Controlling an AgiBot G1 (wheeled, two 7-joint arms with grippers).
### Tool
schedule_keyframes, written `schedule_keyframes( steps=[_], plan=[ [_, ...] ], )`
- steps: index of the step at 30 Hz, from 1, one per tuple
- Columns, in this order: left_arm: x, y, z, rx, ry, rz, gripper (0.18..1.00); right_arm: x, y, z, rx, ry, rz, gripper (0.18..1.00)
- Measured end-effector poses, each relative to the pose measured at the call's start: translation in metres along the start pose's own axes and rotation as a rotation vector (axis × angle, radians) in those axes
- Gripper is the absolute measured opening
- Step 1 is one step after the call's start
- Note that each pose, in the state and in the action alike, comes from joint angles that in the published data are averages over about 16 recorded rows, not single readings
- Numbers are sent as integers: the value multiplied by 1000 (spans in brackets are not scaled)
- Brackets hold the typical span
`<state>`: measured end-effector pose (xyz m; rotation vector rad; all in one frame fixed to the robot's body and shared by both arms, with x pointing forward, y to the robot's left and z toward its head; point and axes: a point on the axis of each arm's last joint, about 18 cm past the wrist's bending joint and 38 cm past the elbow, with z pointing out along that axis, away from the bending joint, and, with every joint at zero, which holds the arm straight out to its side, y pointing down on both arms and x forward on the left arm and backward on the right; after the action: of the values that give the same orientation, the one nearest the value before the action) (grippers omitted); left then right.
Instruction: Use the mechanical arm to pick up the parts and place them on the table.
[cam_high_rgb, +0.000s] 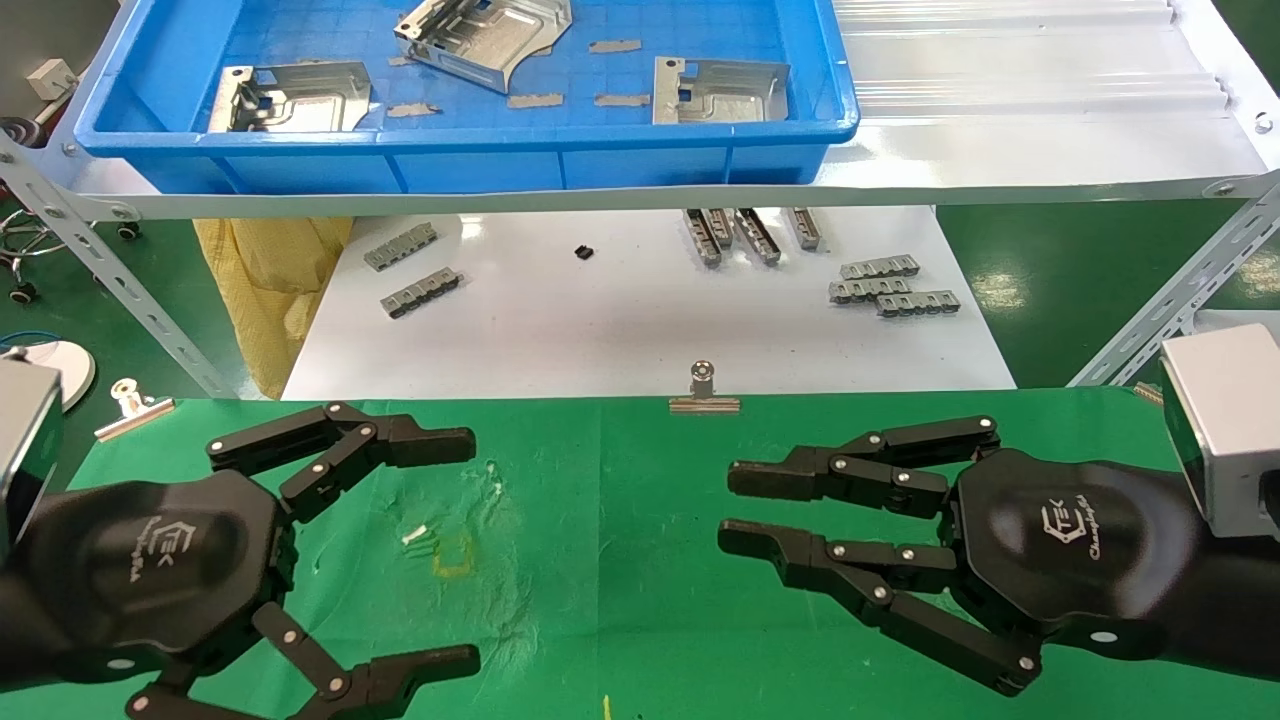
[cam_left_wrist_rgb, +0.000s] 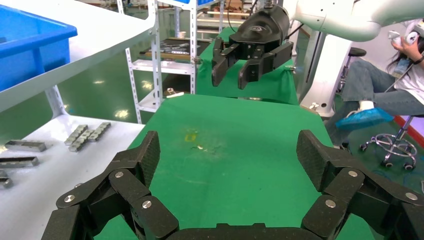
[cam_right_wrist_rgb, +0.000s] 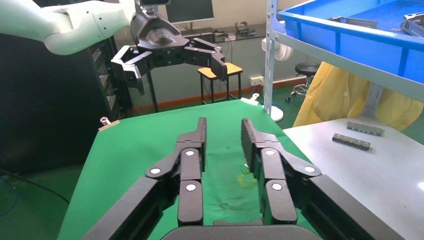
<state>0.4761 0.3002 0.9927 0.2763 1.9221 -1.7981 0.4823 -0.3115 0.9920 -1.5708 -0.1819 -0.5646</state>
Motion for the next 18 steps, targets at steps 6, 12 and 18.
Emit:
schedule_keyframes(
  steps=[6, 12, 18],
  plan=[
    [0, 0, 0, 0, 0, 0, 1001, 0, 0, 0, 0, 0, 0, 310],
    [-2, -7, 1, 10, -1, 16, 1001, 0, 0, 0, 0, 0, 0, 256],
    [-19, -33, 5, 24, -23, 73, 1001, 0, 0, 0, 0, 0, 0, 212]
  ],
)
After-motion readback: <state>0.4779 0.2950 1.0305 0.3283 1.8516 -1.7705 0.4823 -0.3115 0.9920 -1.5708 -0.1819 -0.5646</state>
